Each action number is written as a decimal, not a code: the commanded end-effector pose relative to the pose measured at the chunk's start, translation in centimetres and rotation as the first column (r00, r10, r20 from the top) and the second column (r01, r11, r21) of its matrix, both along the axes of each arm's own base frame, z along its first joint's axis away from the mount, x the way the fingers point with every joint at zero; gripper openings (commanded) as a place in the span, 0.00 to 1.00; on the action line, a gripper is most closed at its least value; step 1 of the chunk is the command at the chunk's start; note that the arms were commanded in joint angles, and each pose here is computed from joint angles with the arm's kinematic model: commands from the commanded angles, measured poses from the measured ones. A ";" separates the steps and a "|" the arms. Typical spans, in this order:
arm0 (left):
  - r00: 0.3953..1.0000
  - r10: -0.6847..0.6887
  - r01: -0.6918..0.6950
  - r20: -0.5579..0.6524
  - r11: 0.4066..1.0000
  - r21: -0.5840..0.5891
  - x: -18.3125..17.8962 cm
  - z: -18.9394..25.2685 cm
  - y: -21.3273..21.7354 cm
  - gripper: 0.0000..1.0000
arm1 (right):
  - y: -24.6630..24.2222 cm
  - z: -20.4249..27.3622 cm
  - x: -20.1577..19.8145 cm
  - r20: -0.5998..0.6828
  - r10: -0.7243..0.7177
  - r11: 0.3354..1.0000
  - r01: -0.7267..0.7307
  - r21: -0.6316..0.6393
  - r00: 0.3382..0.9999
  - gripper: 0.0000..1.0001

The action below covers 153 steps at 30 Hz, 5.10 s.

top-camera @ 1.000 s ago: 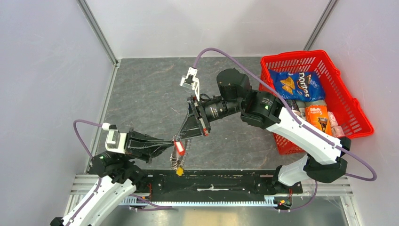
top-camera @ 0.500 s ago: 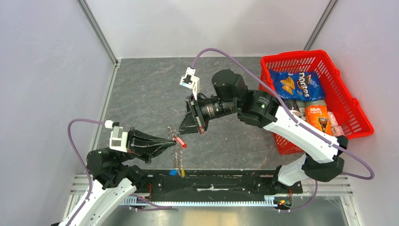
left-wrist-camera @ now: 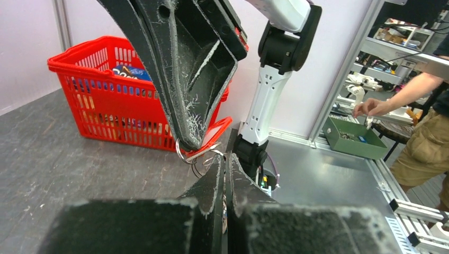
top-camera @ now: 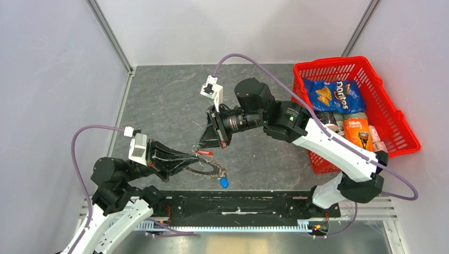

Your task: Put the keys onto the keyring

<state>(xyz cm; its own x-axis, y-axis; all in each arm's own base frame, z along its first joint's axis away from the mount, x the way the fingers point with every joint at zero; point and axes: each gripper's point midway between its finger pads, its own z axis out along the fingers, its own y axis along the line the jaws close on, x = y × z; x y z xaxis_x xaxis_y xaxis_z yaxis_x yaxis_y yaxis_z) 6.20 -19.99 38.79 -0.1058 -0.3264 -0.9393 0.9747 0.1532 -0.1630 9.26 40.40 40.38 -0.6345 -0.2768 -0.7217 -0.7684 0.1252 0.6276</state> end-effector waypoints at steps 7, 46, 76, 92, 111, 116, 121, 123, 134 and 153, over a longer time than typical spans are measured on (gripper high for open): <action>0.989 0.147 -0.147 0.020 0.989 -0.006 1.0 3.3 1.8 0.02 | -1.3 -0.7 -0.4 0.093 0.021 1.000 -0.020 -0.006 0.995 0.00; 1.000 0.021 -0.020 -0.005 0.995 0.099 0.6 0.9 -0.1 0.02 | -2.0 3.9 -1.4 0.103 0.035 0.992 -0.047 0.115 0.994 0.00; 0.993 0.116 -0.115 -0.013 0.992 0.046 1.5 2.5 0.9 0.23 | -1.2 2.8 -0.7 0.063 0.007 0.995 -0.013 0.096 0.998 0.00; 0.993 0.107 -0.105 0.047 0.994 -0.034 -0.7 1.4 2.2 0.33 | -1.9 5.0 -1.0 0.042 -0.020 0.988 0.013 0.155 0.999 0.00; 0.996 0.014 -0.002 0.091 0.992 -0.126 -2.1 2.2 1.8 0.34 | -1.1 5.4 2.0 0.000 -0.187 0.970 0.185 0.156 0.982 0.00; 0.998 -0.002 0.010 0.064 0.992 -0.122 -1.9 1.6 1.4 0.33 | -1.0 5.8 2.5 0.003 -0.212 0.964 0.208 0.165 0.977 0.00; 0.999 -0.030 0.034 0.033 0.989 -0.142 -1.4 0.9 0.8 0.33 | -1.1 5.9 3.2 0.005 -0.255 0.954 0.251 0.167 0.967 0.00; 0.999 -0.051 0.053 0.015 0.987 -0.149 -1.2 0.6 0.5 0.33 | -1.1 5.9 3.5 0.004 -0.271 0.949 0.266 0.166 0.963 0.00; 0.995 0.078 -0.083 -0.069 0.994 -0.077 2.8 -2.2 -0.4 0.29 | -1.4 6.0 4.0 0.002 -0.305 0.938 0.300 0.172 0.952 0.00; 0.925 0.370 -0.378 -0.091 0.922 -0.085 6.4 -2.2 2.8 0.27 | -2.2 5.7 3.6 0.009 -0.297 0.941 0.291 0.170 0.955 0.00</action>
